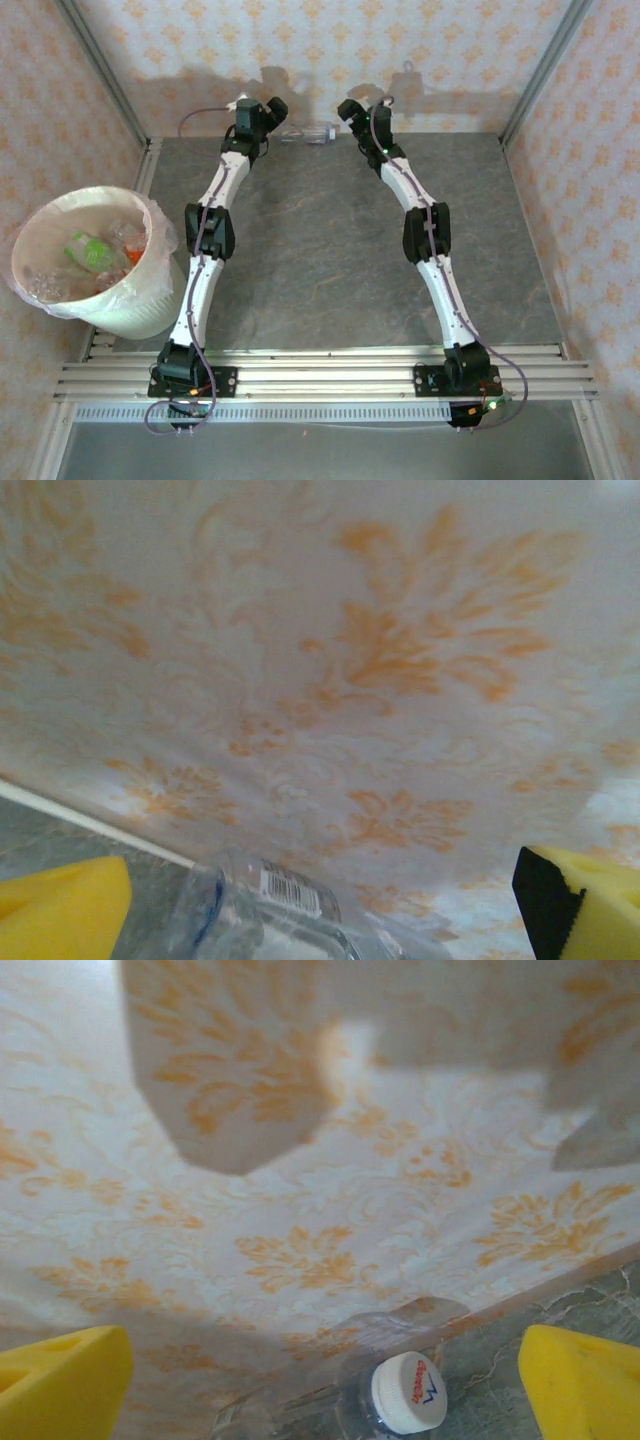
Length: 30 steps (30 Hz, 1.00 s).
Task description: Put the plastic bottles in the bin
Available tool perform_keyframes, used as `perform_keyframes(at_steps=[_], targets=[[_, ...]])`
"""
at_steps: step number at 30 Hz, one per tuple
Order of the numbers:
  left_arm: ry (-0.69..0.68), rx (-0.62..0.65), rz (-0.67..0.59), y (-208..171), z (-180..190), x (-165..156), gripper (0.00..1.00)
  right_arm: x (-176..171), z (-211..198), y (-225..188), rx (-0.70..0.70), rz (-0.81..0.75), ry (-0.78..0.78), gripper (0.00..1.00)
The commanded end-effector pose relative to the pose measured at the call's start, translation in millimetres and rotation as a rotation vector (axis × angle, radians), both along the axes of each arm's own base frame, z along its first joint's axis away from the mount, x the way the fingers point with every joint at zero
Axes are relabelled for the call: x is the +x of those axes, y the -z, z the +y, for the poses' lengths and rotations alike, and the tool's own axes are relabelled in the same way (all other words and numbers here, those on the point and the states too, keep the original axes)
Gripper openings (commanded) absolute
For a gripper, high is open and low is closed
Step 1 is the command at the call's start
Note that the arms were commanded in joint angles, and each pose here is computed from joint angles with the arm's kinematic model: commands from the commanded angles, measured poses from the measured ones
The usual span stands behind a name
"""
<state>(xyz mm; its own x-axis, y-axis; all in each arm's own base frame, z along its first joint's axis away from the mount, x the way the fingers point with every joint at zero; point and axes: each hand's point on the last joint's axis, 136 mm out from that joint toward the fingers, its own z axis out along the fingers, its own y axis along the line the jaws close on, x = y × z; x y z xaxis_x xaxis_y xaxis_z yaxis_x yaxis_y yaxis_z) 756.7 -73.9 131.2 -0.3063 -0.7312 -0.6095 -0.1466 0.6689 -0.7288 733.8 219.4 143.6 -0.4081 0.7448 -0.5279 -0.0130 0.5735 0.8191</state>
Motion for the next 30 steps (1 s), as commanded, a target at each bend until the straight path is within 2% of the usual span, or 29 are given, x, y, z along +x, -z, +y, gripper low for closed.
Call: perform_keyframes(at_steps=[1, 6, 13, 18, 22, 26, 30], targets=[[0.078, -0.134, -0.1, -1.6, -18.0, 9.0, 1.0, 6.4, -2.2, -3.5, 0.074, -0.034, 0.034, 0.99], [0.056, -0.157, -0.117, 26.2, -16.3, 13.9, 1.0, 3.8, 5.0, 10.8, 0.046, -0.017, 0.001, 0.99], [0.03, -0.195, -0.2, 26.7, -19.6, 18.0, 1.0, -0.1, 13.0, 23.2, 0.035, 0.004, -0.046, 0.99], [0.152, -0.168, -0.219, 20.7, -70.8, 9.3, 1.0, -0.8, 15.1, 23.9, 0.003, -0.012, -0.068, 0.99], [0.226, -0.164, -0.206, 17.5, -95.4, 2.5, 1.0, 0.3, 9.8, 29.2, -0.023, -0.003, -0.052, 0.99], [0.337, -0.174, -0.184, 0.5, -114.2, -7.5, 1.0, 3.9, -12.2, 36.1, 0.001, 0.056, 0.012, 0.99], [0.491, -0.121, -0.157, -21.9, -144.5, -27.7, 1.0, 5.6, -31.0, 33.4, -0.027, 0.076, 0.028, 0.99]])
